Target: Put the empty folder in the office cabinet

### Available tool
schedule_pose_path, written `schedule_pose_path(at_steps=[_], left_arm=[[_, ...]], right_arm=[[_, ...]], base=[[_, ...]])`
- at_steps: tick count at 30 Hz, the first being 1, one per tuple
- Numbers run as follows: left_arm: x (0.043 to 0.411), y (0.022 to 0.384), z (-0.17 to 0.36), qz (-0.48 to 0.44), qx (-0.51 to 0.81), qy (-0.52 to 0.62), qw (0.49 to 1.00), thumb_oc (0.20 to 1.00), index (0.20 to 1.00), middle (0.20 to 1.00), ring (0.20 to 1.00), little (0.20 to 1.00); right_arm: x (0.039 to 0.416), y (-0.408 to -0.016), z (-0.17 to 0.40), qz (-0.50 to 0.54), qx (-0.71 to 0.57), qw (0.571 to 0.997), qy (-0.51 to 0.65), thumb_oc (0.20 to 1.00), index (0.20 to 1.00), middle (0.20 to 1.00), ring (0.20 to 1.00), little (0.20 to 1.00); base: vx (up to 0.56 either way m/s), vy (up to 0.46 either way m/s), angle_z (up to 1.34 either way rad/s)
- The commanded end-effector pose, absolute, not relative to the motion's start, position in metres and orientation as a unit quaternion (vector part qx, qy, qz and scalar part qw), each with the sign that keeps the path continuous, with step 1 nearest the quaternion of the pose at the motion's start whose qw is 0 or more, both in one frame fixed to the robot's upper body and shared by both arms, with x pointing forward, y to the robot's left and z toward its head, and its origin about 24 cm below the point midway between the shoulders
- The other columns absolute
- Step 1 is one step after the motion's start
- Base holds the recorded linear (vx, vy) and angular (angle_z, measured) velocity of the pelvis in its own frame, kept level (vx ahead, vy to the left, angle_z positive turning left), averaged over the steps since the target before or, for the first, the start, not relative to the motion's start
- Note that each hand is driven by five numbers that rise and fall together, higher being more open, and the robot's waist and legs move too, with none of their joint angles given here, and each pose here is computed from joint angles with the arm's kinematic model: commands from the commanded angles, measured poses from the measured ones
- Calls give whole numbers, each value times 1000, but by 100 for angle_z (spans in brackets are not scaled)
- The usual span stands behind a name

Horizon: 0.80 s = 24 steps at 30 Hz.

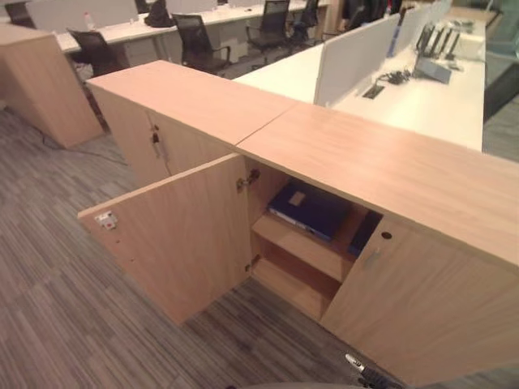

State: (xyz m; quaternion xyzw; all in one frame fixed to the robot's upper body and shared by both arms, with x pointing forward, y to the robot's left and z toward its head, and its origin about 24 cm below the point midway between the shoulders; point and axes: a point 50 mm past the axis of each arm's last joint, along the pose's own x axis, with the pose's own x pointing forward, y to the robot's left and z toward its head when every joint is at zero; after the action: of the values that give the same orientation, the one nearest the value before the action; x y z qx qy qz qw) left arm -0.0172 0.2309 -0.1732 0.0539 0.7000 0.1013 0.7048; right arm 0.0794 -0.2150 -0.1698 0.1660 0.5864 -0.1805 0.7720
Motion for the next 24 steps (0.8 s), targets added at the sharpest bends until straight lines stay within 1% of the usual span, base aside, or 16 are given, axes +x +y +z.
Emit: schedule_pose_path(at_steps=[1, 3, 5, 6, 7, 8, 9, 10, 11, 13, 15, 16, 17, 18, 21, 24], left_arm=[[0, 235, -172, 171, -6, 680, 713, 1000, 1000, 1000, 1000, 1000], [6, 236, -172, 198, -34, 666, 718, 1000, 1000, 1000, 1000, 1000], [23, 244, -170, 250, -71, 629, 732, 1000, 1000, 1000, 1000, 1000], [23, 244, -170, 250, -71, 629, 732, 1000, 1000, 1000, 1000, 1000], [46, 256, -165, 283, -79, 588, 754, 1000, 1000, 1000, 1000, 1000], [52, 263, -162, 295, -78, 576, 758, 1000, 1000, 1000, 1000, 1000], [42, 300, -150, 325, -71, 559, 759, 1000, 1000, 1000, 1000, 1000], [69, 328, -133, 355, -51, 493, 793, 1000, 1000, 1000, 1000, 1000], [78, 330, -130, 357, -46, 486, 796, 1000, 1000, 1000, 1000, 1000], [81, 342, -122, 377, -35, 472, 796, 1000, 1000, 1000, 1000, 1000], [79, 357, -114, 401, -29, 454, 795, 1000, 1000, 1000, 1000, 1000], [79, 389, -92, 426, -17, 436, 792, 1000, 1000, 1000, 1000, 1000], [78, 390, -91, 427, -17, 436, 792, 1000, 1000, 1000, 1000, 1000], [103, 409, -64, 421, 6, 358, 834, 1000, 1000, 1000, 1000, 1000], [115, 406, -54, 419, 4, 304, 855, 1000, 1000, 1000, 1000, 1000], [133, 406, -35, 396, 39, 260, 880, 1000, 1000, 1000, 1000, 1000]], right_arm=[[81, -204, -172, -203, 202, 766, 575, 1000, 1000, 1000, 1000, 1000], [79, -204, -172, -204, 201, 765, 577, 1000, 1000, 1000, 1000, 1000], [76, -205, -172, -212, 205, 762, 576, 1000, 1000, 1000, 1000, 1000], [76, -205, -172, -212, 205, 762, 576, 1000, 1000, 1000, 1000, 1000], [75, -208, -172, -218, 200, 763, 574, 1000, 1000, 1000, 1000, 1000], [75, -210, -172, -220, 196, 764, 574, 1000, 1000, 1000, 1000, 1000], [76, -222, -169, -230, 194, 769, 564, 1000, 1000, 1000, 1000, 1000], [77, -245, -164, -260, 171, 769, 558, 1000, 1000, 1000, 1000, 1000], [78, -250, -162, -266, 162, 770, 556, 1000, 1000, 1000, 1000, 1000], [75, -251, -163, -274, 163, 765, 560, 1000, 1000, 1000, 1000, 1000], [68, -257, -162, -281, 160, 758, 567, 1000, 1000, 1000, 1000, 1000], [63, -268, -160, -277, 147, 758, 572, 1000, 1000, 1000, 1000, 1000], [63, -267, -160, -276, 148, 758, 573, 1000, 1000, 1000, 1000, 1000], [55, -272, -159, -276, 137, 751, 584, 1000, 1000, 1000, 1000, 1000], [49, -283, -156, -289, 123, 748, 585, 1000, 1000, 1000, 1000, 1000], [43, -293, -153, -307, 127, 745, 579, 1000, 1000, 1000, 1000, 1000]], base=[[-41, -265, 10], [-27, -136, 24], [-37, -145, 34], [-58, -167, 37], [-63, -115, 36], [-119, -120, 46], [-257, -16, 39], [-319, -3, 71], [-231, -45, 125], [-10, -51, 128], [66, 75, 37], [59, 92, 16], [41, 155, 2], [20, 154, 10], [-11, 205, 8], [44, 226, 41]])
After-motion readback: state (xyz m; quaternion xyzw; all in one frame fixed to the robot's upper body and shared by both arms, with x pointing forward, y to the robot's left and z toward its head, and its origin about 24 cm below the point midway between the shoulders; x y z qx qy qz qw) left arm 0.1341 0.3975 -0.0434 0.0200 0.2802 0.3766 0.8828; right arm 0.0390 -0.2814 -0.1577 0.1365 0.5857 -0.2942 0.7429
